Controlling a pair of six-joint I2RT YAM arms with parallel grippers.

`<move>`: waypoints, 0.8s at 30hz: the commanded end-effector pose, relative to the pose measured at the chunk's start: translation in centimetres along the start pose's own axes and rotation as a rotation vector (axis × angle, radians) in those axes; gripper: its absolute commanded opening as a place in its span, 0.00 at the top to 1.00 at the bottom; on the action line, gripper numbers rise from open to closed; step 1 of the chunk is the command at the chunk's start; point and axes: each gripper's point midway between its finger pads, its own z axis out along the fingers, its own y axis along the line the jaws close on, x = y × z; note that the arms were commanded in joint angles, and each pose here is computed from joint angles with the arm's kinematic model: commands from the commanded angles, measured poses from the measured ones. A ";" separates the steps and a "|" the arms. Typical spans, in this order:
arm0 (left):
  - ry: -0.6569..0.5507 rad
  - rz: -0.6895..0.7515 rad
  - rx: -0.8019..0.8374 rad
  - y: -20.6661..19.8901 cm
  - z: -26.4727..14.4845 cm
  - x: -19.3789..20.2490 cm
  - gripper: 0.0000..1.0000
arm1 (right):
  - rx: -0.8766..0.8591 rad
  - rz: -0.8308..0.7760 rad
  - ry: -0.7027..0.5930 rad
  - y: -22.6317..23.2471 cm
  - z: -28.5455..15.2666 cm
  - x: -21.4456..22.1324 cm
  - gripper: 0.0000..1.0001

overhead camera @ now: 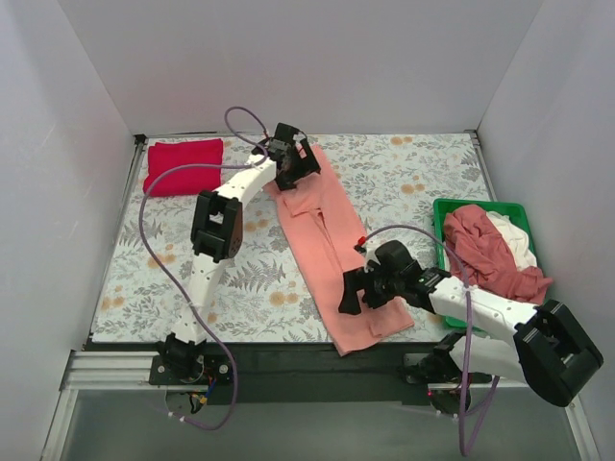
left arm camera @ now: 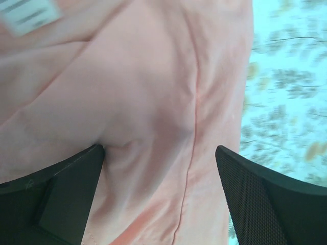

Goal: Fold and stack the t-shirts
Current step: Fold the tshirt

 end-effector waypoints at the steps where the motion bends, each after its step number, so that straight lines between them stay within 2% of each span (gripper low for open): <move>1: 0.192 0.053 0.110 -1.2 6.3 6.1 0.09 | -0.073 0.054 0.166 2.6 0.9 3.8 0.02; 6: 0.132 -0.046 0.230 -3.8 8.2 4.9 0.07 | -0.145 -0.086 0.177 6.7 2.4 2.1 0.02; 10: 0.110 -0.121 0.314 -6.0 8.8 4.0 0.05 | -0.146 -0.113 0.191 7.6 3.4 1.3 0.02; 16: -0.046 -0.146 0.246 -5.5 9.1 0.5 0.04 | -0.149 -0.142 0.139 8.5 2.7 -0.1 0.02; 18: -0.099 -0.144 0.238 -6.0 8.2 -0.9 0.04 | -0.128 -0.148 0.112 8.4 2.4 -0.7 0.02; 21: -0.192 -0.110 0.265 -8.1 4.6 -4.2 0.03 | -0.104 -0.152 0.058 8.5 1.2 -2.0 0.02; 22: -0.254 -0.107 0.283 -9.4 1.9 -6.3 0.03 | -0.078 -0.147 0.008 8.4 0.5 -2.9 0.02; 24: -0.306 -0.076 0.313 -10.9 -1.1 -8.0 0.02 | -0.054 -0.142 -0.051 8.2 -0.3 -4.0 0.02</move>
